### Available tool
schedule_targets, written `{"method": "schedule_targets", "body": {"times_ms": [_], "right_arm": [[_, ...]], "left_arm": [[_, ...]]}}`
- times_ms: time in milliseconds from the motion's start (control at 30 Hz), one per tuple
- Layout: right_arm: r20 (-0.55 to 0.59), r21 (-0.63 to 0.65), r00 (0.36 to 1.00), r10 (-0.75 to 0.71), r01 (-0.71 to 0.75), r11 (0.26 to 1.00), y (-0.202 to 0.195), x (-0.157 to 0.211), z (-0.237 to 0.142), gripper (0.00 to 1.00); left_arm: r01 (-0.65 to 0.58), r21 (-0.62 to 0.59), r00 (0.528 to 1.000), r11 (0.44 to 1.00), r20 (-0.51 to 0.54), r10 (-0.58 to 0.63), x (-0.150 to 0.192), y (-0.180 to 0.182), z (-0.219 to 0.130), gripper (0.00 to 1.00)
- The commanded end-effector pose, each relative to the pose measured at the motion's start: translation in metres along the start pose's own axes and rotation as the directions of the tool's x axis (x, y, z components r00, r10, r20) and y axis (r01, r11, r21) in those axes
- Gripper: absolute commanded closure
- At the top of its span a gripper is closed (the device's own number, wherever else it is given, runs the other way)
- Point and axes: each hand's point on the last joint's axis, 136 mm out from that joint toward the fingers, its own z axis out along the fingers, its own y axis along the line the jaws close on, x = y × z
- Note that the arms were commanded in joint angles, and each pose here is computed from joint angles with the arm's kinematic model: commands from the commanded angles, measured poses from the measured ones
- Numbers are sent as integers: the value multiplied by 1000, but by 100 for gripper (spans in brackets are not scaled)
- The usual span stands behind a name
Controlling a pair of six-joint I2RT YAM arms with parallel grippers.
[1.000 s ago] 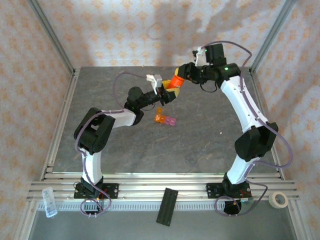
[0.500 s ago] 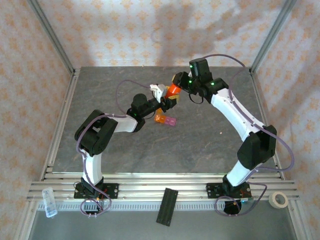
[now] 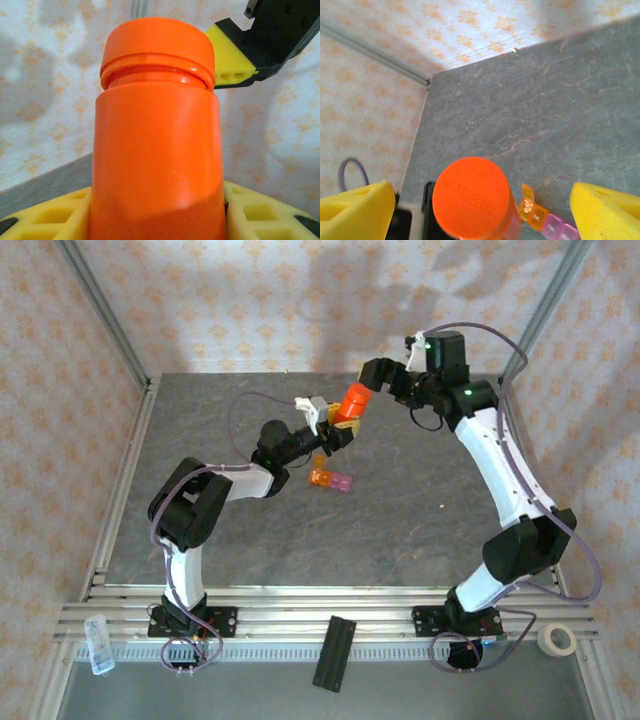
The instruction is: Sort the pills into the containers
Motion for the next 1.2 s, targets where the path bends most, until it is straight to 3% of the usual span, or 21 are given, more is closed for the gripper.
{"method": "schedule_targets", "body": {"times_ms": [0, 267, 667, 867, 1000, 1167], "right_arm": [[-24, -127, 981, -192, 188, 974, 26, 3, -24, 12], [-105, -229, 965, -240, 211, 950, 33, 3, -15, 23], [-188, -242, 955, -228, 179, 953, 26, 19, -5, 25], [-207, -232, 952, -226, 177, 956, 22, 25, -1, 43], [-219, -234, 948, -229, 177, 956, 20, 26, 0, 44], [-230, -231, 944, -236, 183, 956, 18, 27, 2, 56]], "left_arm": [[60, 175, 996, 983, 47, -69, -31, -22, 5, 100], [139, 277, 989, 951, 2, -145, -39, -36, 6, 100], [151, 290, 988, 945, -3, -157, -41, -37, 7, 100], [158, 292, 987, 943, -5, -163, -41, -36, 9, 100], [161, 295, 986, 942, -6, -166, -41, -37, 9, 100], [162, 298, 986, 941, -11, -166, -40, -37, 9, 100]]}}
